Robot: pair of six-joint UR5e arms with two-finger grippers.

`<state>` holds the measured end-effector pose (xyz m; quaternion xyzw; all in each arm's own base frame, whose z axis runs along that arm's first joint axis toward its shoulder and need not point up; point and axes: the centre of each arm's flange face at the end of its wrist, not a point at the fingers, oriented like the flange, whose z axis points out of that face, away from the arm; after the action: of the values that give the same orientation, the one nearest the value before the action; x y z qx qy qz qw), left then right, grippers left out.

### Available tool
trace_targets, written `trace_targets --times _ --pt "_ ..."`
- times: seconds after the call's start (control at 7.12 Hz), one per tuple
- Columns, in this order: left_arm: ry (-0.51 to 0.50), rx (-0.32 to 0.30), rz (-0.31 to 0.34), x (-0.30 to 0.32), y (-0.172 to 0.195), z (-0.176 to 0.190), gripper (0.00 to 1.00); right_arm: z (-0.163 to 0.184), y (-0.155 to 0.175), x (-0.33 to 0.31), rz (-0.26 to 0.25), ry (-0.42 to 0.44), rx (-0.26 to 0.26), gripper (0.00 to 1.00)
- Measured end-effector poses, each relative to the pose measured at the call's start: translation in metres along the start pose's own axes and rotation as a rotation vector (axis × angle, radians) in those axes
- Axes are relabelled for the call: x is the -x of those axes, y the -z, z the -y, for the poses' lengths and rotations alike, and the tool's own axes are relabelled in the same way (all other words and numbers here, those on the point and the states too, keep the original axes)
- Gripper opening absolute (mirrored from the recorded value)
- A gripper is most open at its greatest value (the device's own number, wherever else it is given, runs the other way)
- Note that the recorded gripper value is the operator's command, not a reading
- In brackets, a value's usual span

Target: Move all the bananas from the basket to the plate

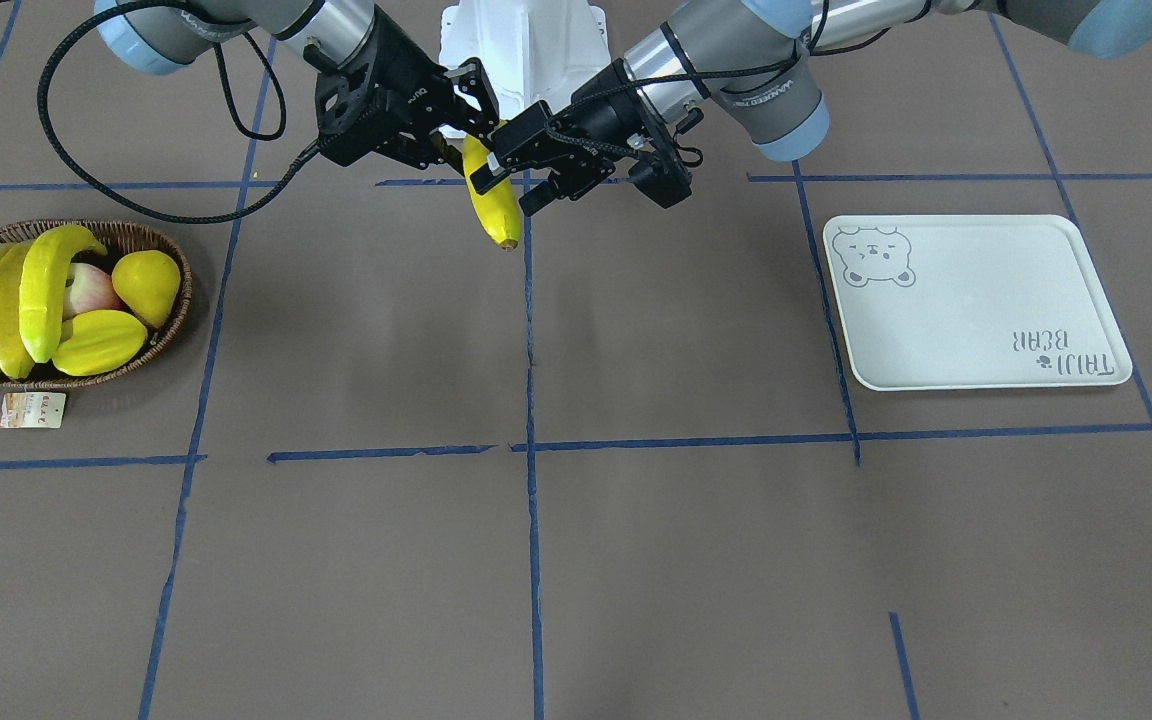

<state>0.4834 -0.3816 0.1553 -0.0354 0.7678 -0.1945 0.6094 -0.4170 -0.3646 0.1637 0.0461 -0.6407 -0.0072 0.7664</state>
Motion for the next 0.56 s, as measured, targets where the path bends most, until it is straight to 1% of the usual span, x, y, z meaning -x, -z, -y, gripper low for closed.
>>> trace_targets --times 0.14,0.28,0.42,0.56 --pt "0.000 0.004 -0.001 -0.0011 -0.0014 -0.0022 0.74 -0.0011 -0.0008 0.0004 0.000 -0.001 0.002 0.01" --pt "0.000 0.005 -0.001 -0.0015 -0.0019 -0.0029 0.41 -0.0024 -0.0019 0.0015 0.002 -0.001 0.004 0.01" --pt "-0.002 0.006 -0.003 -0.0026 -0.0014 -0.0035 0.05 -0.0035 -0.0034 0.0024 0.002 0.000 0.006 0.05" --pt "-0.004 0.007 -0.006 -0.0038 0.0004 -0.0042 0.03 -0.0045 -0.0049 0.0029 0.001 -0.001 0.008 0.74"
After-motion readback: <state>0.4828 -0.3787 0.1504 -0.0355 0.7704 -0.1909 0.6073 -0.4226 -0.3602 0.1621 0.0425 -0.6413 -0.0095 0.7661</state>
